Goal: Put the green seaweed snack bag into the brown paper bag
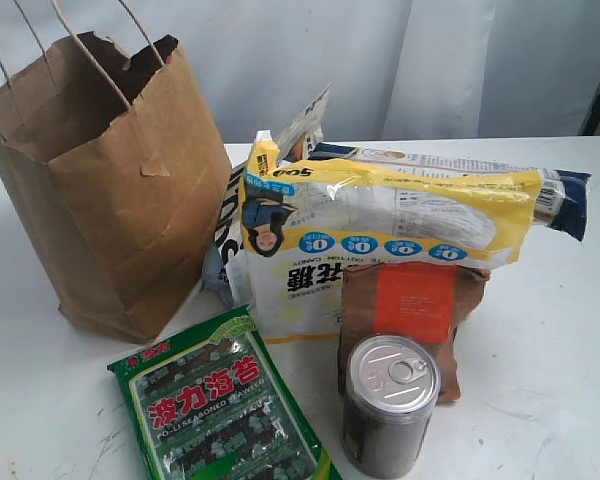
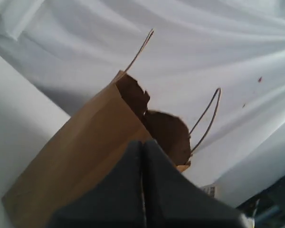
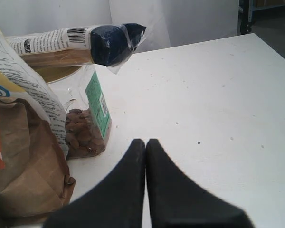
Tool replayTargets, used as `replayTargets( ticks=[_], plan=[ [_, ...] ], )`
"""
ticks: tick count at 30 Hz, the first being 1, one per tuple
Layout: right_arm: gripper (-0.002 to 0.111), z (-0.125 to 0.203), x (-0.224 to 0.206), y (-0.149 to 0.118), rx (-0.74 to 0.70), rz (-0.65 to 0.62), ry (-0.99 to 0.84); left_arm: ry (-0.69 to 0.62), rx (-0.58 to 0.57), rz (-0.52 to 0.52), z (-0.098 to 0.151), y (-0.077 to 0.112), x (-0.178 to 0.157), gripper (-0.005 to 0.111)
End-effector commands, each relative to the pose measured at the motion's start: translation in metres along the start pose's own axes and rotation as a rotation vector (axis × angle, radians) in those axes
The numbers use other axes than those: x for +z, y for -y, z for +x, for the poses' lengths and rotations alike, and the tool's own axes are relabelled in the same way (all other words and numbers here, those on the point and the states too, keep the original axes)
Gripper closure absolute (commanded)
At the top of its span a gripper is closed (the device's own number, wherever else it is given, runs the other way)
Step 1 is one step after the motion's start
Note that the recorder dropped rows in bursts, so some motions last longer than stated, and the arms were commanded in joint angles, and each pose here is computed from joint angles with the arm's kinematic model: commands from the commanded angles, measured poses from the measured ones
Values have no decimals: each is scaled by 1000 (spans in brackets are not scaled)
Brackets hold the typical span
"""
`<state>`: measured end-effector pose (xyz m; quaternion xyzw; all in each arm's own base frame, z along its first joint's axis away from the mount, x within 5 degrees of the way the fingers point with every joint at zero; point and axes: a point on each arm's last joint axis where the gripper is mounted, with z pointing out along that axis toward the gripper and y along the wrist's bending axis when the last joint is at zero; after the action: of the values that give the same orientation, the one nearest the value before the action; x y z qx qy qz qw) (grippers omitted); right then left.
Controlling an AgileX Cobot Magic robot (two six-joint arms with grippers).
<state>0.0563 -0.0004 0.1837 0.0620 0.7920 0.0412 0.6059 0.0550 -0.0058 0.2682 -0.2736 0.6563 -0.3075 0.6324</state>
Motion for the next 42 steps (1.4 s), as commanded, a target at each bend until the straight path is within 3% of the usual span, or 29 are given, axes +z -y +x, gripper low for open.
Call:
replayTargets(
  ticks=[1, 6, 11, 13, 16, 23, 28, 30, 33, 36, 37, 42],
  plan=[
    [108, 1, 0, 0, 7, 4, 4, -246, 170, -93, -17, 31, 16, 107],
    [108, 1, 0, 0, 7, 4, 4, -638, 214, -151, -9, 42, 50, 104],
    [108, 1, 0, 0, 7, 4, 4, -929, 161, -64, 16, 39, 80, 82],
    [108, 1, 0, 0, 7, 4, 4, -990, 116, 0, 23, 40, 91, 80],
    [108, 1, 0, 0, 7, 4, 4, -1035, 88, 60, 30, 38, 104, 80],
    [108, 1, 0, 0, 7, 4, 4, -1100, 42, 18, 39, 28, 117, 80],
    [108, 1, 0, 0, 7, 4, 4, -1090, 73, 199, 38, 40, 116, 80],
    [108, 1, 0, 0, 7, 4, 4, -1095, 79, 219, 39, 41, 116, 76],
    [108, 1, 0, 0, 7, 4, 4, -1104, 122, 193, 39, 37, 115, 52],
    [108, 1, 0, 0, 7, 4, 4, -1076, 184, 122, 38, 30, 118, 8],
    [108, 1, 0, 0, 7, 4, 4, -1061, 188, 107, 37, 28, 120, 2],
    [108, 1, 0, 0, 7, 4, 4, -1056, 111, 76, 47, 18, 116, 3]
  ],
)
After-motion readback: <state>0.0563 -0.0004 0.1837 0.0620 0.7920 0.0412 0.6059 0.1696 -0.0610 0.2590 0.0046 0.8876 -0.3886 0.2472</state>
